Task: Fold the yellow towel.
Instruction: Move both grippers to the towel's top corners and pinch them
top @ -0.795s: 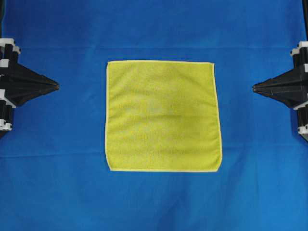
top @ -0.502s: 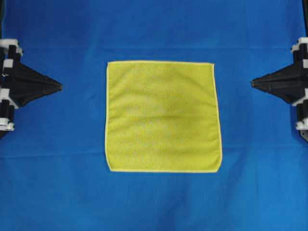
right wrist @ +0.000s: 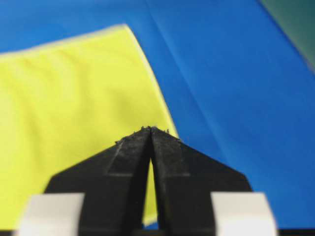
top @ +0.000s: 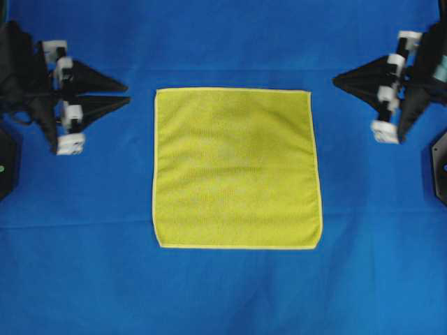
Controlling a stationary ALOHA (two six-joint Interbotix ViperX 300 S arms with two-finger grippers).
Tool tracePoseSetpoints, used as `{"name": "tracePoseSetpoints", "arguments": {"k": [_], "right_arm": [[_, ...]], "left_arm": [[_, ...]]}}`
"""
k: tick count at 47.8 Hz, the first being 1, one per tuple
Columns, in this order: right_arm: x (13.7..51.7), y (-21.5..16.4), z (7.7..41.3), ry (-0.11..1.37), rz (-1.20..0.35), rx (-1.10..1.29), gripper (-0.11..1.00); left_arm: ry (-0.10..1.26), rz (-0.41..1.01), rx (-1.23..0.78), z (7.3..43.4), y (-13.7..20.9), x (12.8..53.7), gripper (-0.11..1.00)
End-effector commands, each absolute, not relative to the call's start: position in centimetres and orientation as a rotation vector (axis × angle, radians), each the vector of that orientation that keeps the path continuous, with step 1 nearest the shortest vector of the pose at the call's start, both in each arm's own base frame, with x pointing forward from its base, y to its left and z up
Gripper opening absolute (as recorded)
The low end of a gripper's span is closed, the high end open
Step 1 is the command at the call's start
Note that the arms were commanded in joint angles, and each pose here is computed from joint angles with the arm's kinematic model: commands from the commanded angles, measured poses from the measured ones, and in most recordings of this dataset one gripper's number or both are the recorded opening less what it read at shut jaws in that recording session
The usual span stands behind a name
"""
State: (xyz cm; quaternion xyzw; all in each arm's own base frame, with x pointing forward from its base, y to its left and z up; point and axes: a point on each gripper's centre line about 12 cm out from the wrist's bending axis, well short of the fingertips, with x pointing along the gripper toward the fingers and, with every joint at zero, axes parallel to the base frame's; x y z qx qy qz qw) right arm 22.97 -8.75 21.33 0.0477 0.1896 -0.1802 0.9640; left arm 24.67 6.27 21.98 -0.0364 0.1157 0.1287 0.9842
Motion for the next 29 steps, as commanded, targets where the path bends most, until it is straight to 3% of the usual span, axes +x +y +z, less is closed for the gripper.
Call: {"name": "tracePoseSetpoints", "arguments": {"k": [1, 6, 9, 29], "right_arm": [[24.0, -10.2, 20.9, 0.417, -0.400, 0.109, 0.22], [24.9, -11.5, 18.9, 0.501, -0.424, 0.117, 0.53], [25.4, -12.2, 17.8, 0.545, -0.434, 0.122, 0.64], [28.3, -14.2, 10.5, 0.773, -0.431, 0.167, 0.59]], "left_arm": [[0.224, 0.296, -0.074, 21.7, 7.5, 25.6, 0.45], [0.278, 0.336, -0.086, 19.5, 8.9, 26.4, 0.75], [0.323, 0.367, -0.097, 17.7, 10.0, 26.9, 0.80], [0.525, 0.420, -0.140, 9.5, 13.2, 30.5, 0.81]]}}
